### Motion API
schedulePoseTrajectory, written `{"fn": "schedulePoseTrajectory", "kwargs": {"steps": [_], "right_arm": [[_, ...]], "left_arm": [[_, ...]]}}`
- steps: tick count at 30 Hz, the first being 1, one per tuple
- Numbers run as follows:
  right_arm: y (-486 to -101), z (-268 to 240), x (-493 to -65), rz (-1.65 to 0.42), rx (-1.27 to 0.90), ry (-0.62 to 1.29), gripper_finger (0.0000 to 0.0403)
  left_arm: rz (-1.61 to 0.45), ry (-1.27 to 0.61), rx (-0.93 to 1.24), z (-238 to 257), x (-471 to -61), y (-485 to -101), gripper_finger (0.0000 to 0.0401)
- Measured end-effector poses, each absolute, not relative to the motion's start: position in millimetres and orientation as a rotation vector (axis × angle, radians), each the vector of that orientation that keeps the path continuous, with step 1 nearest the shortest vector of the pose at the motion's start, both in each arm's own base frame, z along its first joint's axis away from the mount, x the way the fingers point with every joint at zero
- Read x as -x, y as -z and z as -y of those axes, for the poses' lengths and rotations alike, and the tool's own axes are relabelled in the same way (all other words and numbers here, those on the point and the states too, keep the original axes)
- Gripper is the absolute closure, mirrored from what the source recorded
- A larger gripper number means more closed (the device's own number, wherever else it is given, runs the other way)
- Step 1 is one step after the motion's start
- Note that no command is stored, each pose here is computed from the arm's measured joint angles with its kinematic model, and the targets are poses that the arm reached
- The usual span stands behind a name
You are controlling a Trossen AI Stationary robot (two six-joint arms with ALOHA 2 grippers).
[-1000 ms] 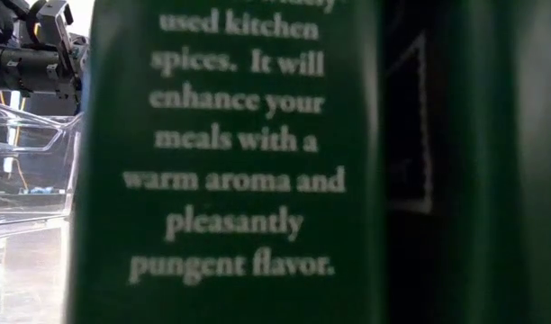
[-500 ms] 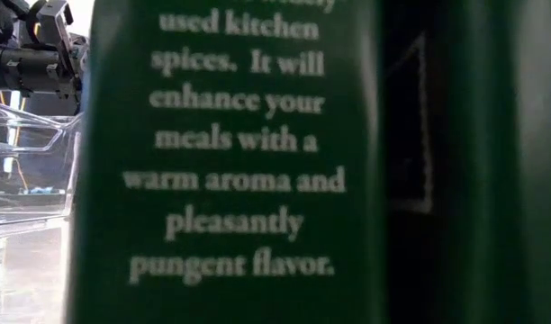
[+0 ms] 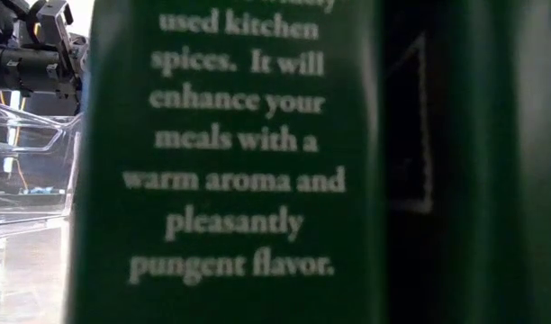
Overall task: Sort spices by type
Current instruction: Put the black spice can into the right transparent bin
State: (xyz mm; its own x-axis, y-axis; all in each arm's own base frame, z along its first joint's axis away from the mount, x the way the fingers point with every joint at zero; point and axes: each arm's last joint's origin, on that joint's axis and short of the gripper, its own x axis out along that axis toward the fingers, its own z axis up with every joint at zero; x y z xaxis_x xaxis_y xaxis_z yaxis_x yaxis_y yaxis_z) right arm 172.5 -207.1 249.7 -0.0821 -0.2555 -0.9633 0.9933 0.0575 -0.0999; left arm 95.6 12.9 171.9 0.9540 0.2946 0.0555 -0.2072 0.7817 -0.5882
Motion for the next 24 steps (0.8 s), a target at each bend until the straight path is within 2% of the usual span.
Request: {"fn": "schedulePoseTrajectory", "kwargs": {"steps": [12, 16, 24], "right_arm": [[-238.1, 196.2, -201.9, -1.152, -0.868, 1.198, 0.0133], [-238.3, 197.9, -199.4, -1.161, -0.817, 1.248, 0.0133], [-229.8, 213.1, -190.1, -1.232, -0.799, 1.201, 0.0133]], "left_arm": [[0.148, -0.272, 0.617, -12.9, -95.6, -172.0, 0.0401], [0.148, -0.272, 0.617, -12.9, -95.6, -172.0, 0.0401], [0.148, -0.272, 0.617, -12.9, -95.6, -171.9, 0.0401]]}}
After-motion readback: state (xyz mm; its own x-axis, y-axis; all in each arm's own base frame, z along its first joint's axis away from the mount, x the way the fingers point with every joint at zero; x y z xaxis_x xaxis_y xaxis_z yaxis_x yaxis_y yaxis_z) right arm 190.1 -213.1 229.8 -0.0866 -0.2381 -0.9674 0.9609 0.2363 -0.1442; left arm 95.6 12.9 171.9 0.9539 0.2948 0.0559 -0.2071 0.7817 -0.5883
